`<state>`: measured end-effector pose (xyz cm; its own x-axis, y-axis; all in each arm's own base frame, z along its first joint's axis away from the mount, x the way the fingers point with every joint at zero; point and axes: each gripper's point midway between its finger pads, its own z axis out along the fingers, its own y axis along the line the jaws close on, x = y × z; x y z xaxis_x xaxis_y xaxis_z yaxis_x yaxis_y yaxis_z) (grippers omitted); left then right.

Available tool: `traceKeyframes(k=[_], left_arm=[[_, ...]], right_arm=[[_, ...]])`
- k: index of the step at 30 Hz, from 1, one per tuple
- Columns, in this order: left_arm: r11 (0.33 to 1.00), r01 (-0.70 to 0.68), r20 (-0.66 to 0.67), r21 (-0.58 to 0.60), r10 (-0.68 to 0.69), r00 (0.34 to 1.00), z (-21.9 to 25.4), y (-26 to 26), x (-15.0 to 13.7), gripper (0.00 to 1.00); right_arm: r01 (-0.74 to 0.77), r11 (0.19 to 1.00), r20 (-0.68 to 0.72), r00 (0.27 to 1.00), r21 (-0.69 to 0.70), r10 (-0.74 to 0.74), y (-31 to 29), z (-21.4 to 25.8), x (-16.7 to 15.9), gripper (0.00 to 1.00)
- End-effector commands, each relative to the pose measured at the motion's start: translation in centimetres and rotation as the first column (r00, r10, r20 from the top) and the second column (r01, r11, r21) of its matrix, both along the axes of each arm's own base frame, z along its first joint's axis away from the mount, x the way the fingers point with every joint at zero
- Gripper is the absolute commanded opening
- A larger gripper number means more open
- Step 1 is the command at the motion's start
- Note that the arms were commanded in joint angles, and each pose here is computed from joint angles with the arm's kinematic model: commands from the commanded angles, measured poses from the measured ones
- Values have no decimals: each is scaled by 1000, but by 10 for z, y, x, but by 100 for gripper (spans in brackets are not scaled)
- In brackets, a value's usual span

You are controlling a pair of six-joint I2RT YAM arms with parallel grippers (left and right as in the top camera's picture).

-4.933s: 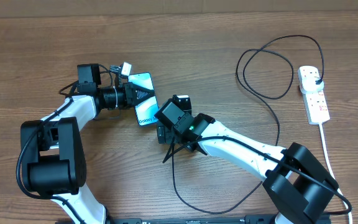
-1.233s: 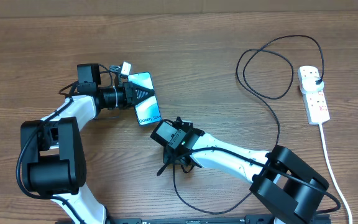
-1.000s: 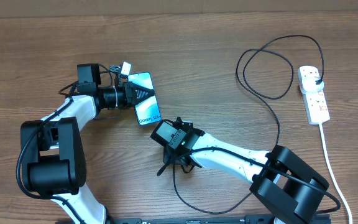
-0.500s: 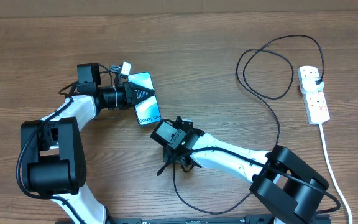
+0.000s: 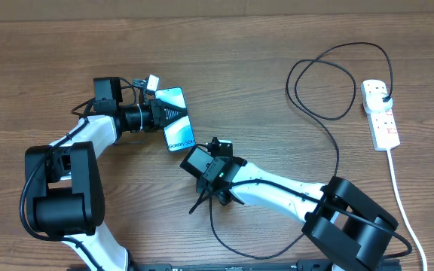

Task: Plug charger to phone and switch on socket
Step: 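Center the right gripper on the plug and close it around the cable, then lift the plug with the right gripper and turn it toward the phone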

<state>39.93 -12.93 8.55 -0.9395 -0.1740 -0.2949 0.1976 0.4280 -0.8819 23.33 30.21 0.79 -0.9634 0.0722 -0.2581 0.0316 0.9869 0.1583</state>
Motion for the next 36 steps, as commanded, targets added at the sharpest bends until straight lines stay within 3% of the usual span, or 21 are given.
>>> traceKeyframes(k=[1, 16, 24, 36], left_arm=[[1000, 9, 27, -23, -9, 1000, 16, -2, 0, 4], [999, -1, 0, -32, 1, 1000, 16, -2, 0, 4], [1000, -1, 0, -32, 1, 1000, 16, -2, 0, 4], [999, -3, -3, -32, 2, 1000, 16, -2, 0, 4]], right_arm=[[-43, 998, 17, 999, -37, 44, 4, -8, -10, 30], [-63, 992, 2, 998, -114, 64, -6, -25, -13, 24], [-74, 990, -36, 997, -120, 70, -9, -26, -20, 4], [-66, 994, -47, 997, -83, 62, -6, -14, -20, 4]])
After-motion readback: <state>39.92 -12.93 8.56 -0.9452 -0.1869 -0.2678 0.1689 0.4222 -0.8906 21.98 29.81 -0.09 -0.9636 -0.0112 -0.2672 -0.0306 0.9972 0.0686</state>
